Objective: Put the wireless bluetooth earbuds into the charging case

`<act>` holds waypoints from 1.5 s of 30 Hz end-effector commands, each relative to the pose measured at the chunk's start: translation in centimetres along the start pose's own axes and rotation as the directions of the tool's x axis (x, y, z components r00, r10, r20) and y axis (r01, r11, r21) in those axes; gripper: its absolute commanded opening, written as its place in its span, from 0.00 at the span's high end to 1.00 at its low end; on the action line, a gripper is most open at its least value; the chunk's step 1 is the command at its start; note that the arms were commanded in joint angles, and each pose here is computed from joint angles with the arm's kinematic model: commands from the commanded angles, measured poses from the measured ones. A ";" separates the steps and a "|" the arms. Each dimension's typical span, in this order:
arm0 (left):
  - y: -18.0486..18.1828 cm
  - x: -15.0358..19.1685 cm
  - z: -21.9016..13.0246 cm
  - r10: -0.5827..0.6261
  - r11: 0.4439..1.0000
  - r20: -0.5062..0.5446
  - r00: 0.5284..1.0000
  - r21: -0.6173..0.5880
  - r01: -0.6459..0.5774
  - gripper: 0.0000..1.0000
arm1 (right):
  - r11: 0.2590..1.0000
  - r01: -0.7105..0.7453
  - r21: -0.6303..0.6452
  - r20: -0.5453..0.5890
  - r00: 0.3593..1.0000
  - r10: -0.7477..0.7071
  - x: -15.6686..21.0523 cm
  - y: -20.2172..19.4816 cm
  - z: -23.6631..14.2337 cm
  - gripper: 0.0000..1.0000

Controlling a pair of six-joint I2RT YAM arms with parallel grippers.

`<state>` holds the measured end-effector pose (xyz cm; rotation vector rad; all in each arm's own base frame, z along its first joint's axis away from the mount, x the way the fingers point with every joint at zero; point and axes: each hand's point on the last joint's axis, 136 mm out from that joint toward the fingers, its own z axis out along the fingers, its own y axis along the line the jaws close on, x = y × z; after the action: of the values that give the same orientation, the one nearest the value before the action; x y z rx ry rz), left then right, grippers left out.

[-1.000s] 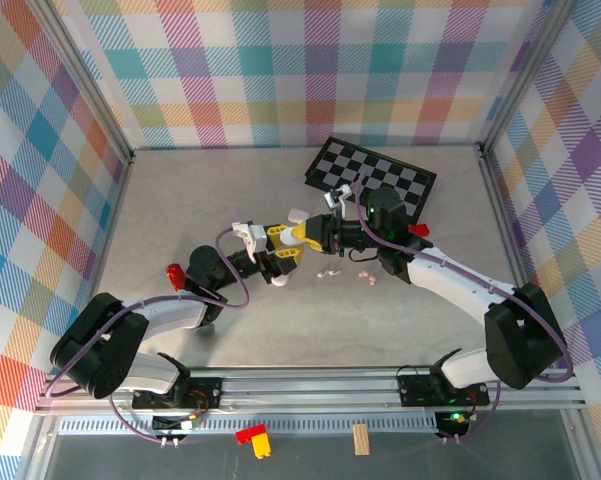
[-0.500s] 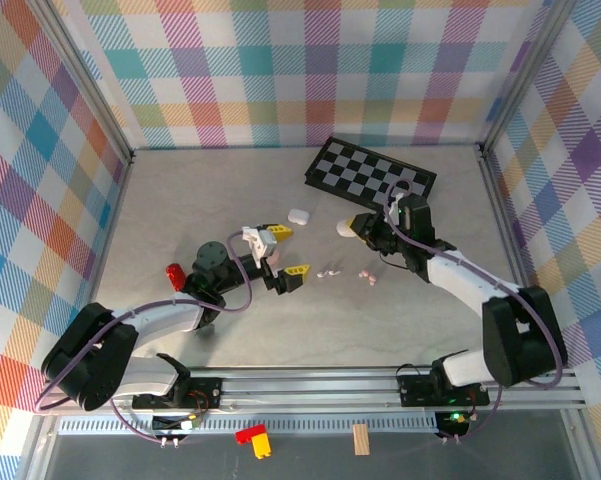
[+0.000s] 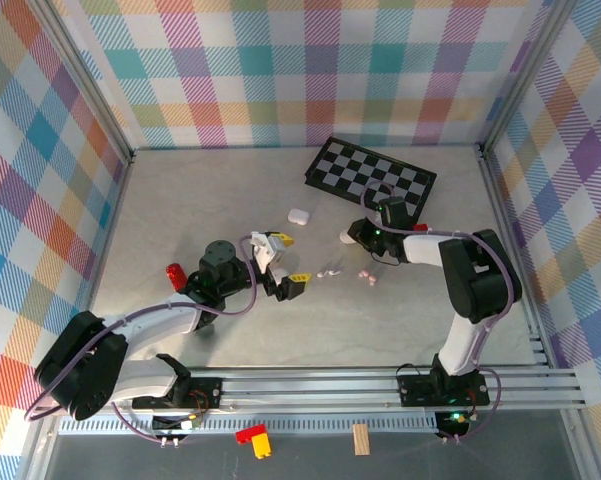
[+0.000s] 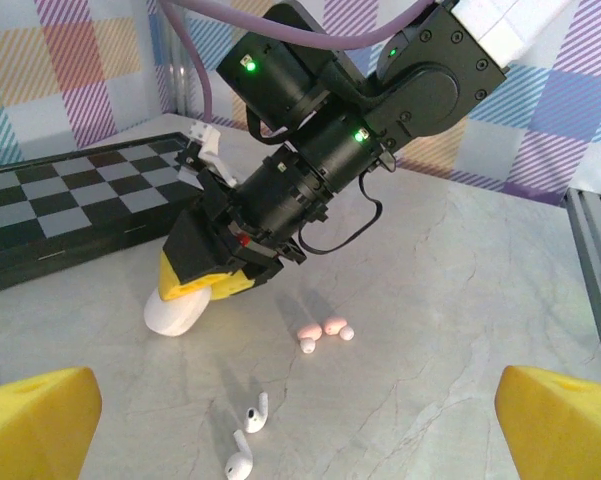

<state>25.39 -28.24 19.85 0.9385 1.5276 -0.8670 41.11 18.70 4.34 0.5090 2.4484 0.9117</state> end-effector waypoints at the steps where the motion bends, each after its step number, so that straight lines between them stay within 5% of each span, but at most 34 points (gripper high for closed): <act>1: 0.4 -0.9 -0.3 0.015 0.999 -0.011 1.000 -0.040 -0.015 0.00 | 1.000 0.029 -0.002 0.009 1.000 -0.029 -0.8 -0.2 1.0 0.75; 8: 4.4 -0.6 -1.7 -0.118 0.952 -0.086 0.989 -0.294 0.088 0.00 | 0.995 0.088 0.054 0.044 0.995 -0.091 -1.6 -0.4 -0.2 0.39; 16: 8.4 3.3 -3.4 -0.237 0.866 -0.355 0.904 -0.498 0.031 0.00 | 0.975 0.185 0.126 0.065 0.979 -0.195 -2.0 0.3 -4.4 0.20; 22: 10.0 7.8 -4.9 -0.342 0.832 -0.596 0.726 -0.551 -0.060 0.07 | 0.943 0.317 0.098 0.045 0.946 -0.322 0.9 3.6 -8.0 0.19; 32: 12.1 12.4 -4.2 -0.441 0.848 -0.752 0.490 -0.528 -0.047 0.16 | 0.917 0.398 0.026 0.006 0.917 -0.399 4.9 6.1 -11.2 0.18; 38: 13.1 14.2 -3.1 -0.438 0.863 -0.798 0.414 -0.502 -0.054 0.24 | 0.916 0.401 0.029 0.018 0.916 -0.401 4.9 6.1 -11.9 0.19; 45: 14.4 15.6 -2.3 -0.444 0.858 -0.804 0.395 -0.509 -0.072 0.34 | 0.918 0.396 0.027 0.013 0.918 -0.396 5.3 5.8 -12.0 0.19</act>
<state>35.76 -18.99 4.19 0.8820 2.6954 0.0055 31.89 19.52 14.56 0.0336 2.4204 0.7039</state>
